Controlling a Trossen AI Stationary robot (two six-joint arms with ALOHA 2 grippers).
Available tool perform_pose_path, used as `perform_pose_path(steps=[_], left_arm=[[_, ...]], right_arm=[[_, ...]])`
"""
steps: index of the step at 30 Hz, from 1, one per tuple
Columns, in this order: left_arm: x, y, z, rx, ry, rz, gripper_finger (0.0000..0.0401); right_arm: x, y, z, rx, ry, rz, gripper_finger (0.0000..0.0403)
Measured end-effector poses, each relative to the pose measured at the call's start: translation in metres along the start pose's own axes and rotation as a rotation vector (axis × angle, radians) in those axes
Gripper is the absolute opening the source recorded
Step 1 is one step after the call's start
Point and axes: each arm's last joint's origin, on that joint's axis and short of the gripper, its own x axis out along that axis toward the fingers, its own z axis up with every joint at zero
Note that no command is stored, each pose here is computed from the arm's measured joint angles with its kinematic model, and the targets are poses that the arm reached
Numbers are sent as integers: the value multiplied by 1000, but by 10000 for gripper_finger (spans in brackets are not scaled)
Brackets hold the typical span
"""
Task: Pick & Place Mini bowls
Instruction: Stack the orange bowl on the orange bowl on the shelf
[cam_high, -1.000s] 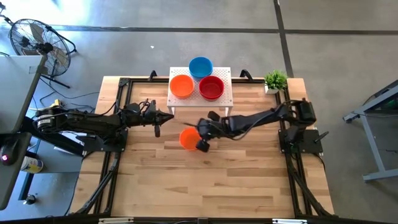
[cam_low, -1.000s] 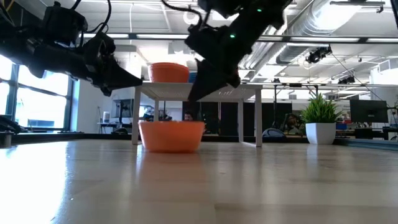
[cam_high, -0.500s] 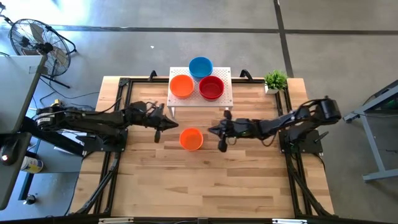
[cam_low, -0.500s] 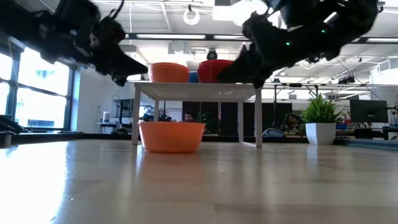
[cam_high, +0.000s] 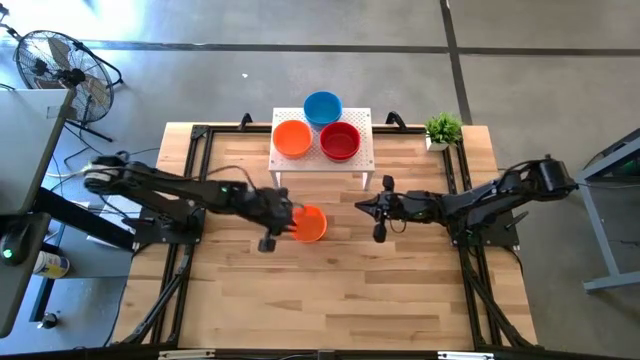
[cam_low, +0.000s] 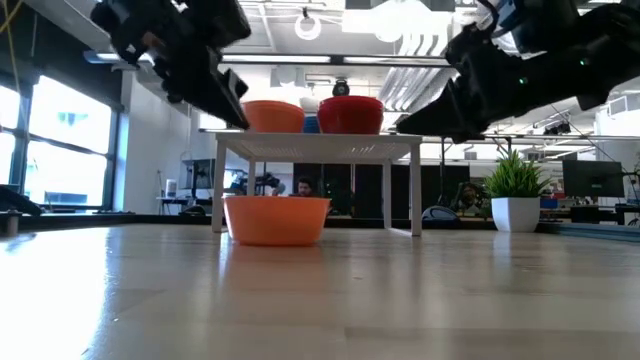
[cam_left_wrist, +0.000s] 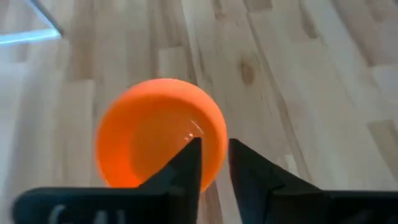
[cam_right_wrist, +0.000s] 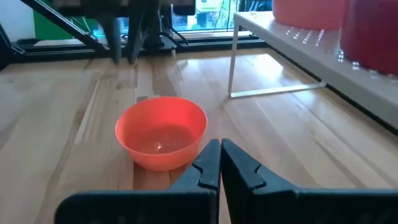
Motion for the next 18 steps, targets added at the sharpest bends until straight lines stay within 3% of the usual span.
perform_pose_path(steps=[9,18], left_arm=[[47,-30,10,132,199,34,152],[78,-32,1,92,321,133,159]], right_arm=[[-3,-2,-8,10,21,-1,2],[-3,-1,-8,10,24,17,2]])
